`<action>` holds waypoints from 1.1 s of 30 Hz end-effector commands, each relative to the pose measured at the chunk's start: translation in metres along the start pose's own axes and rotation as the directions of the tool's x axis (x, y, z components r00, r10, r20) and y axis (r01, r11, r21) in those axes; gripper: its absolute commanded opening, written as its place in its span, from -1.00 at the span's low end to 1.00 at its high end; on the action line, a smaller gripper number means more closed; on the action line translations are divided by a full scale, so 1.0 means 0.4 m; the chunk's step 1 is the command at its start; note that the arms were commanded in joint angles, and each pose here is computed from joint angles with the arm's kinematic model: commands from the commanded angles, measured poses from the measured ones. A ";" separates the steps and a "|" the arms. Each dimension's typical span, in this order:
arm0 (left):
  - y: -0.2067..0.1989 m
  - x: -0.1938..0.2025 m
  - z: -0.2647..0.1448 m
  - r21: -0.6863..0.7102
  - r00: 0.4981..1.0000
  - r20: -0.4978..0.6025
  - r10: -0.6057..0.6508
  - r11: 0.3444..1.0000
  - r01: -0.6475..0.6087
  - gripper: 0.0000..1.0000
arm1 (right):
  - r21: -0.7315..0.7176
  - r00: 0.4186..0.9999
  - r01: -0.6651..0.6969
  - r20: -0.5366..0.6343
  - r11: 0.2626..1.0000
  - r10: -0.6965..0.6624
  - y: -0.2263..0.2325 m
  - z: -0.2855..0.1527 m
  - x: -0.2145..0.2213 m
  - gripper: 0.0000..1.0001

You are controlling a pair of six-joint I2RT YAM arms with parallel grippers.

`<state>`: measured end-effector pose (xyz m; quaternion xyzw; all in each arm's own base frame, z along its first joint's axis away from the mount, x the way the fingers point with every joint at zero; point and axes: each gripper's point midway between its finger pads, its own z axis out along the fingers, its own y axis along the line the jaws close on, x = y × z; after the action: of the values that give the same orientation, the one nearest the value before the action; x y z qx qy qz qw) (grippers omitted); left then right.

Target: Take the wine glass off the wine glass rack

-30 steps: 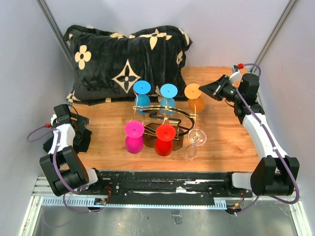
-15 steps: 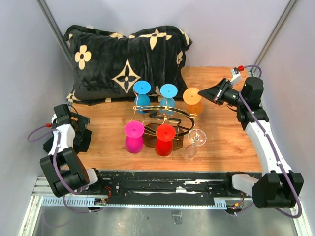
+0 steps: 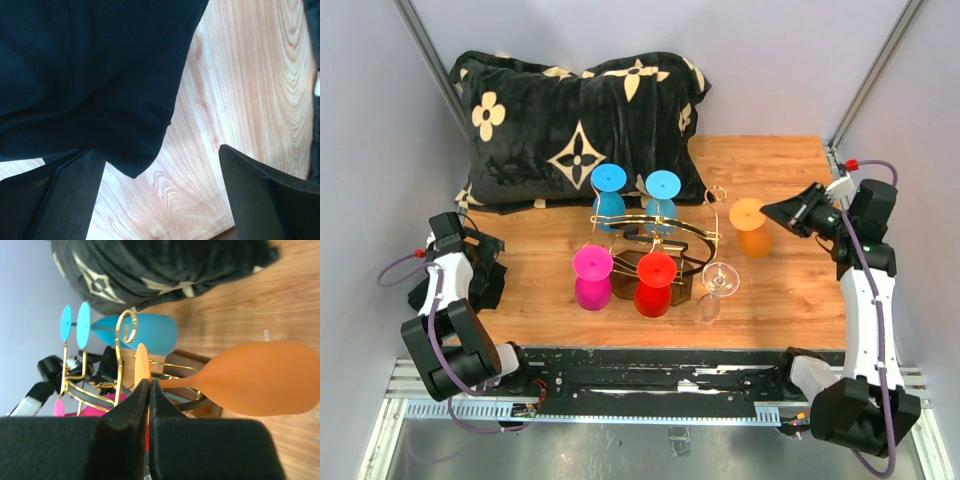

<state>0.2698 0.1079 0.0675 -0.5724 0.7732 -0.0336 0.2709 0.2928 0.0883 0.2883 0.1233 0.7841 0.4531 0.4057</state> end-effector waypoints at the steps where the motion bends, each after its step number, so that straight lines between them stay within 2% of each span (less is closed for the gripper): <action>1: -0.015 -0.007 -0.010 0.034 1.000 0.003 0.008 0.999 -0.008 0.96 | 0.162 0.994 0.091 0.041 0.983 -0.098 -0.065 -0.059 -0.053 -0.99; 7: -0.027 -0.001 -0.018 0.065 1.000 -0.013 0.027 0.998 -0.026 0.92 | 0.319 0.975 0.196 0.037 0.927 -0.219 -0.132 -0.058 -0.137 -0.99; 11: -0.050 -0.026 -0.049 0.103 0.998 0.030 0.053 0.993 -0.056 0.86 | 0.412 0.960 0.251 0.011 0.876 -0.281 -0.176 -0.043 -0.187 -0.99; 16: -0.079 -0.058 -0.092 0.146 0.994 0.083 0.067 0.986 -0.079 0.85 | 0.551 0.894 0.393 -0.040 0.736 -0.446 -0.203 -0.001 -0.274 -0.99; 18: -0.088 -0.063 -0.103 0.160 0.994 0.089 0.070 0.984 -0.084 0.84 | 0.613 0.832 0.455 -0.033 0.646 -0.555 -0.204 0.016 -0.324 -0.99; 19: -0.091 -0.062 -0.106 0.167 0.993 0.089 0.072 0.982 -0.086 0.84 | 0.630 0.781 0.503 -0.039 0.591 -0.623 -0.200 0.027 -0.350 -0.99; 21: -0.097 -0.061 -0.110 0.179 0.993 0.086 0.076 0.980 -0.090 0.84 | 0.662 0.646 0.605 -0.084 0.442 -0.759 -0.187 0.049 -0.398 -0.99; 23: -0.100 -0.056 -0.109 0.187 0.994 0.077 0.076 0.978 -0.090 0.84 | 0.707 0.533 0.641 -0.133 0.297 -0.835 -0.196 0.061 -0.446 -0.99; 25: -0.103 -0.049 -0.105 0.200 0.995 0.067 0.079 0.976 -0.091 0.84 | 0.720 0.461 0.662 -0.174 0.207 -0.870 -0.210 0.082 -0.493 -0.99; 28: -0.108 -0.038 -0.097 0.212 0.996 0.048 0.076 0.974 -0.084 0.84 | 0.691 0.404 0.714 -0.279 0.110 -0.871 -0.270 0.151 -0.532 -0.99; 30: -0.112 -0.028 -0.088 0.219 0.996 0.036 0.080 0.972 -0.086 0.83 | 0.669 0.349 0.744 -0.373 0.012 -0.860 -0.334 0.196 -0.556 -0.99; 31: -0.115 -0.022 -0.079 0.223 0.996 0.033 0.080 0.971 -0.085 0.83 | 0.644 0.312 0.763 -0.452 -0.064 -0.836 -0.395 0.223 -0.564 -0.99; 33: -0.120 0.005 -0.057 0.240 0.997 -0.014 0.077 0.968 -0.071 0.82 | 0.613 0.249 0.773 -0.528 -0.162 -0.812 -0.465 0.267 -0.588 -0.99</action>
<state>0.2916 0.0971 0.1175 -0.5134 0.7817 -0.0880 0.3430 0.5124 -0.0526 0.2588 -0.1254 0.8094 -0.1831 0.5437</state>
